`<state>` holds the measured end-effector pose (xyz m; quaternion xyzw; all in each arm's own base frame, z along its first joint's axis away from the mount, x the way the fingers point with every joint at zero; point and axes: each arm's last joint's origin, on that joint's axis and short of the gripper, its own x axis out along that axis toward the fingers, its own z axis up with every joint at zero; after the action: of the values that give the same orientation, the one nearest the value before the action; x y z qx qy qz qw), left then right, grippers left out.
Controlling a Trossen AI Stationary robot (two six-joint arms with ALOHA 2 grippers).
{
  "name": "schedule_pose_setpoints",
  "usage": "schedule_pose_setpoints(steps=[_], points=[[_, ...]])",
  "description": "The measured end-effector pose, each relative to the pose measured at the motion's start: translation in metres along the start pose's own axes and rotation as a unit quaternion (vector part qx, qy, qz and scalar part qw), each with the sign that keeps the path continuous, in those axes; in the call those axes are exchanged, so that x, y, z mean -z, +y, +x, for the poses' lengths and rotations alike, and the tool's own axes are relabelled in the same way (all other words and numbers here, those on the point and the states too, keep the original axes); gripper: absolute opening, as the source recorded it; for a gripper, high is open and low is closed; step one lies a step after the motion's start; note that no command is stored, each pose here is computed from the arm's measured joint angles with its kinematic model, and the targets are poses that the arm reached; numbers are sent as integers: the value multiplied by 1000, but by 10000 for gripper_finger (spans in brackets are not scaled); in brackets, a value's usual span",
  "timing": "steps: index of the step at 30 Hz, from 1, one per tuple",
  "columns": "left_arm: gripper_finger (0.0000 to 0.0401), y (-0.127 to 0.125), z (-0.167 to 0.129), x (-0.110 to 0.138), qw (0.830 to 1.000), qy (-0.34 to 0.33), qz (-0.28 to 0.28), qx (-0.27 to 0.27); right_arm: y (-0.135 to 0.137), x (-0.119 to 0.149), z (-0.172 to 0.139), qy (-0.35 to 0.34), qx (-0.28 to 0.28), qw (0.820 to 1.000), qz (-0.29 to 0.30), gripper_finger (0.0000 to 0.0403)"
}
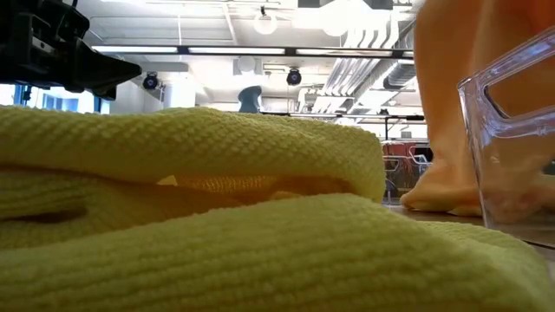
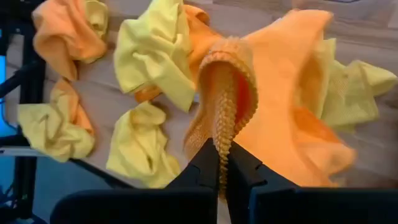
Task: Sort microfiber towel by color & place in baskets
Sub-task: Put the orange microfiber cloth into the bottom transparent bin
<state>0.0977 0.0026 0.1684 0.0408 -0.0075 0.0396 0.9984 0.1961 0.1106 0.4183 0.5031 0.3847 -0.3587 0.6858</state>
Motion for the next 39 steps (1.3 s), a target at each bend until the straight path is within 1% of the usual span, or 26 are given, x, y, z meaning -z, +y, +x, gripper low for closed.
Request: schedule_pose_setpoints(steps=[3, 5, 7, 9, 12, 15, 18, 20, 21, 23, 25, 29, 31, 35, 39], points=[[0, 0, 0, 0, 1000, 0, 0, 0, 17, 12, -14, 15, -40, 999, -19, 1], [0, 0, 0, 0, 1000, 0, 0, 0, 30, 20, -23, 30, -64, 997, -20, 1], [0, 0, 0, 0, 1000, 0, 0, 0, 38, 30, -30, 51, -76, 995, -29, 1], [0, 0, 0, 0, 1000, 0, 0, 0, 46, 38, -38, 76, -95, 992, -21, 1], [0, 0, 0, 0, 1000, 0, 0, 0, 52, 55, -47, 132, -97, 986, -10, 1], [0, 0, 0, 0, 1000, 0, 0, 0, 53, 77, -48, 203, -65, 977, 12, 0], [0, 0, 0, 0, 1000, 0, 0, 0, 47, 99, -50, 276, -4, 960, 48, 0], [0, 0, 0, 0, 1000, 0, 0, 0, 40, 112, -52, 304, 41, 949, 78, 0], [0, 0, 0, 0, 1000, 0, 0, 0, 36, 117, -53, 314, 56, 944, 80, 0], [0, 0, 0, 0, 1000, 0, 0, 0, 31, 124, -54, 316, 60, 944, 69, 0], [0, 0, 0, 0, 1000, 0, 0, 0, 27, 128, -53, 303, 61, 949, 59, 0], [0, 0, 0, 0, 1000, 0, 0, 0, 19, 128, -54, 308, 73, 947, 51, 0], [0, 0, 0, 0, 1000, 0, 0, 0, 12, 125, -59, 312, 71, 946, 46, 0], [0, 0, 0, 0, 1000, 0, 0, 0, -3, 117, -59, 303, 79, 949, 37, 0], [0, 0, 0, 0, 1000, 0, 0, 0, -25, 101, -65, 301, 82, 950, 28, 0]])
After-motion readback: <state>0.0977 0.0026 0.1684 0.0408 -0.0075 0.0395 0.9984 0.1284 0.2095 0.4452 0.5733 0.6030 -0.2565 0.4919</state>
